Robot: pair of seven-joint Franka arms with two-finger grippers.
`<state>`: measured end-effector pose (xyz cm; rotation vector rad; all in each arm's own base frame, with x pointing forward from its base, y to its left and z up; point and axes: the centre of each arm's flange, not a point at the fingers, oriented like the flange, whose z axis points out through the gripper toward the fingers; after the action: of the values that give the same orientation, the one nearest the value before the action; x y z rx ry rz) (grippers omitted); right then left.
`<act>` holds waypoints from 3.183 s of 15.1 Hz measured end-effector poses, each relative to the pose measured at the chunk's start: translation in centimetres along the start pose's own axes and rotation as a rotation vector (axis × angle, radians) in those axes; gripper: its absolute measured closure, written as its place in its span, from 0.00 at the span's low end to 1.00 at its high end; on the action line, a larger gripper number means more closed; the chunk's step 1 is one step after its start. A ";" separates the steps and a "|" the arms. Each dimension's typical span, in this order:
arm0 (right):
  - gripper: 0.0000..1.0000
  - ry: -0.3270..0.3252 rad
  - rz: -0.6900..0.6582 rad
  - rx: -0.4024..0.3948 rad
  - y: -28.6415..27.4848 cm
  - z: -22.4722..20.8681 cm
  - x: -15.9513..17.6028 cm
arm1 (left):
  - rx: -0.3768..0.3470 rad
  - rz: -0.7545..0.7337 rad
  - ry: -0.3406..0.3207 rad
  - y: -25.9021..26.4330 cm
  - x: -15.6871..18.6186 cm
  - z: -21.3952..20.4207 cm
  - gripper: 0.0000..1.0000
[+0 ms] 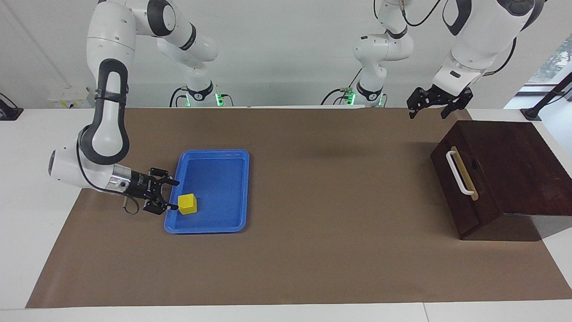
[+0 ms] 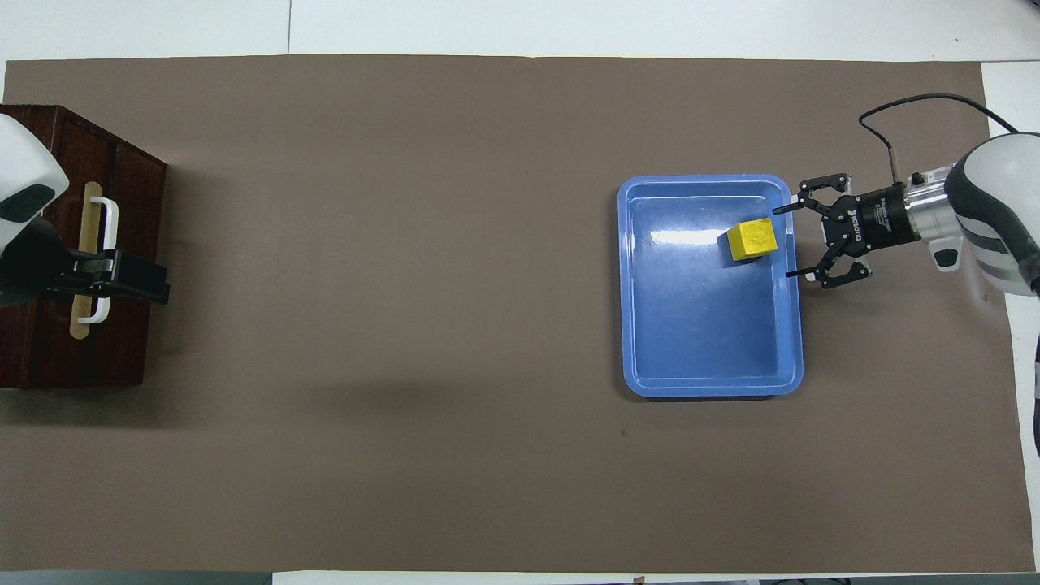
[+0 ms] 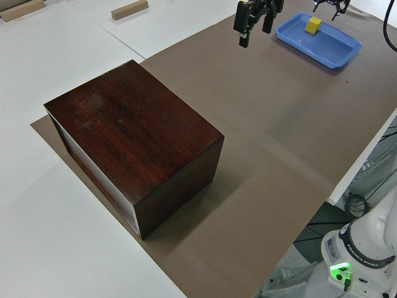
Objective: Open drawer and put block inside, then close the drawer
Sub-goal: 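Move the right gripper over the yellow block in the blue tray, then close the right gripper on the block while the left gripper grips the drawer, then lift the block with the right gripper while the left gripper pulls the drawer open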
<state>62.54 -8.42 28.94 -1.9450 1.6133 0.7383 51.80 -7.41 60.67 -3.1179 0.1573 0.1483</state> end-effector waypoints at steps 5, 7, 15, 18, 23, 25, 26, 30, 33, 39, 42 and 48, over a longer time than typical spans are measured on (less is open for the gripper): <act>0.00 0.013 -0.036 0.014 -0.6 -0.1 0.5 | 0.145 0.036 0.081 -0.1 1.3 1.7 0.00; 0.00 0.013 -0.036 0.013 -0.8 0.3 1.0 | 0.186 0.052 0.104 -0.2 2.1 3.2 0.00; 0.00 0.007 -0.035 -0.004 -1.0 1.5 1.2 | 0.351 0.151 0.134 -1.2 6.2 11.5 0.00; 0.01 0.007 -0.035 -0.004 -1.0 1.5 1.2 | 0.356 0.163 0.145 -2.2 7.7 14.2 0.00; 0.28 0.006 -0.034 -0.005 -1.0 1.6 1.3 | 0.348 0.128 0.143 -5.7 8.3 16.9 0.00; 0.45 0.007 -0.030 -0.005 -1.0 1.6 1.3 | 0.346 0.113 0.138 -6.6 8.3 17.2 0.00; 0.45 0.007 -0.023 -0.004 -1.0 1.6 1.3 | 0.345 0.108 0.135 -6.8 8.4 17.4 0.00; 0.45 0.011 -0.014 0.001 -1.5 1.4 0.7 | 0.339 0.106 0.137 -7.0 8.8 18.3 0.00; 0.45 0.007 0.030 0.006 -2.9 0.4 -1.2 | 0.333 0.098 0.131 -7.1 9.2 19.4 0.00; 0.45 -0.005 0.037 -0.037 -5.7 -2.0 -13.7 | 0.327 0.085 0.126 -7.0 9.7 20.9 0.00; 0.45 0.010 0.010 -0.049 -5.9 -1.4 -21.5 | 0.328 0.101 0.130 -6.0 9.8 20.9 0.00; 0.45 0.022 0.006 -0.075 -5.3 0.6 -29.5 | 0.328 0.132 0.141 -1.0 9.8 20.9 0.00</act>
<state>63.34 13.85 48.98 -2.0083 1.6266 0.7935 59.64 -6.92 38.94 -2.7889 0.3516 -0.0880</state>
